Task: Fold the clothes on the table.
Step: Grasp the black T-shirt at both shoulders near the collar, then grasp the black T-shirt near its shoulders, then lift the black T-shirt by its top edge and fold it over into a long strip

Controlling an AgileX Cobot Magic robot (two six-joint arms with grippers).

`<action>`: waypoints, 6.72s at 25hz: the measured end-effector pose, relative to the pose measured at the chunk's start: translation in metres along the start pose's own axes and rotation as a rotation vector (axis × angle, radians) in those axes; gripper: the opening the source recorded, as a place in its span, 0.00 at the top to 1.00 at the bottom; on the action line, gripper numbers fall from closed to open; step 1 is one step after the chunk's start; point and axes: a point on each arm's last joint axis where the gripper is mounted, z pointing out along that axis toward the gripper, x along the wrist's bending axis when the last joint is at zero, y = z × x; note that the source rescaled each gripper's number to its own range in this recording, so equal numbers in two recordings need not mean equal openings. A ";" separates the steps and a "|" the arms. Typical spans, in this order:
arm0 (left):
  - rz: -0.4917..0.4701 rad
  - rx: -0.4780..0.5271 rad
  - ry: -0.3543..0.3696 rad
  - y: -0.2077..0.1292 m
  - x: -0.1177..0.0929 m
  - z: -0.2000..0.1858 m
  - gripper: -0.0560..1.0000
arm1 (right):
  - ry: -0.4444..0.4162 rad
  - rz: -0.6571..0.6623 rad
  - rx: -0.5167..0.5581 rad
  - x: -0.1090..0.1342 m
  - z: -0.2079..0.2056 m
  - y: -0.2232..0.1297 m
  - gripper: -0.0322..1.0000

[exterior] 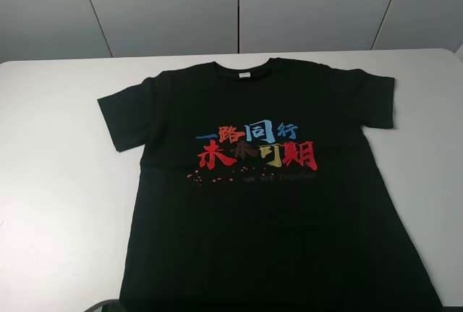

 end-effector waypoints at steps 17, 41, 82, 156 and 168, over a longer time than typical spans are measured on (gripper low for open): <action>0.097 0.204 -0.077 0.083 -0.004 0.035 0.00 | 0.028 -0.039 0.132 0.001 0.034 0.054 0.01; 0.825 0.813 -0.503 0.048 -0.093 0.289 0.00 | 0.372 -0.309 0.723 0.019 0.262 0.112 0.01; 1.167 0.999 -0.629 -0.026 -0.179 0.368 0.08 | 0.387 -0.328 0.740 0.021 0.267 0.109 0.01; 1.223 0.978 -0.558 -0.024 -0.176 0.373 0.94 | 0.577 -0.938 1.018 0.049 0.391 0.002 0.93; 1.132 0.971 -0.500 -0.014 -0.183 0.382 0.95 | 0.588 -0.938 1.003 0.054 0.383 0.008 0.97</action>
